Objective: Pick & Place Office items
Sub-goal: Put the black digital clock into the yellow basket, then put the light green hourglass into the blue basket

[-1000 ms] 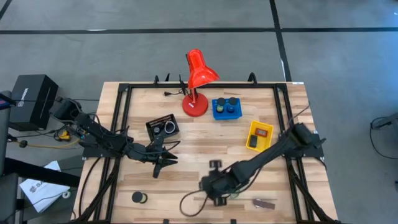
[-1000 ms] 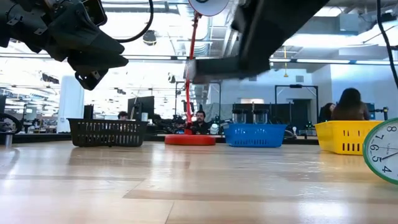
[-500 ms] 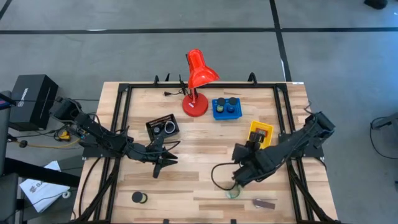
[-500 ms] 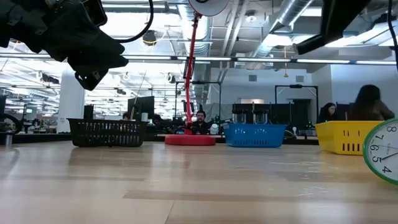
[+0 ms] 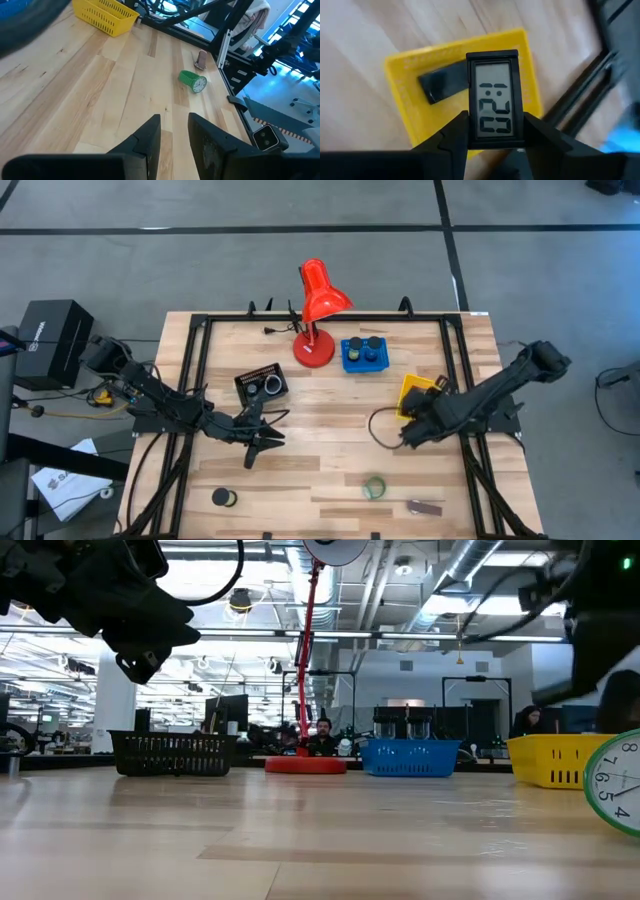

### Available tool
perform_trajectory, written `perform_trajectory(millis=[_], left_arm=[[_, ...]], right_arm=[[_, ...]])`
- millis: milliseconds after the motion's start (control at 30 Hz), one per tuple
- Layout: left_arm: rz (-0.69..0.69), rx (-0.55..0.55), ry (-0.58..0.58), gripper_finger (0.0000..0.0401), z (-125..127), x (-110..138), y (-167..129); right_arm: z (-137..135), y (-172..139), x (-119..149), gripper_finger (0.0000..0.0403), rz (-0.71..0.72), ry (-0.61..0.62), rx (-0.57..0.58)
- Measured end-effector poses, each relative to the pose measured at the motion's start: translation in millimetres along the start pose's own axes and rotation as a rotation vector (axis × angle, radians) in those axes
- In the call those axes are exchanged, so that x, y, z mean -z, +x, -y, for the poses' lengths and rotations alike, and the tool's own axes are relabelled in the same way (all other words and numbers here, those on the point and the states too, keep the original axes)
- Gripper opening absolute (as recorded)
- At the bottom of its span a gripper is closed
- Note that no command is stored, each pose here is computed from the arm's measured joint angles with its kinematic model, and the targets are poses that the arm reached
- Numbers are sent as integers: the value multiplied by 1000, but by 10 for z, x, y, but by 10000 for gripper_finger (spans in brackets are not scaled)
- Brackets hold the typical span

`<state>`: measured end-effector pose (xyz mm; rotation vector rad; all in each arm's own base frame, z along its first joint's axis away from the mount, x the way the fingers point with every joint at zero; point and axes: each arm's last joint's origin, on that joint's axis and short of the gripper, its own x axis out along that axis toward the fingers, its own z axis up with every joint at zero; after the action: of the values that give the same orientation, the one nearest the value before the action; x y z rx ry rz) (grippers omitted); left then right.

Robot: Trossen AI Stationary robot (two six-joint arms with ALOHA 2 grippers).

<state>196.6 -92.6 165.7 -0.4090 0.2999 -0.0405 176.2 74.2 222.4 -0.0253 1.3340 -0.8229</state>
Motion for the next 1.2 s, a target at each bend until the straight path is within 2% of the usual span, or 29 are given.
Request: perform_trajectory(millis=[100,200,333,533,900,1033,1200], left_arm=[[0,0,0,92,1,0,0],[0,0,0,92,1,0,0],[0,0,0,92,1,0,0],[0,0,0,92,1,0,0],[0,0,0,92,0,0,0],[0,0,1,92,0,0,0],[0,0,1,92,1,0,0]], right_arm=[[56,194,48,157,-6,145,-96],[82,363,84,163,-74,284,-187],[85,529,128,157,-132,397,-193],[67,628,108,158,-200,414,-152],[4,805,59,250,-360,343,-96],[22,757,-10,254,-410,339,-112],[59,610,-111,255,-374,314,-110]])
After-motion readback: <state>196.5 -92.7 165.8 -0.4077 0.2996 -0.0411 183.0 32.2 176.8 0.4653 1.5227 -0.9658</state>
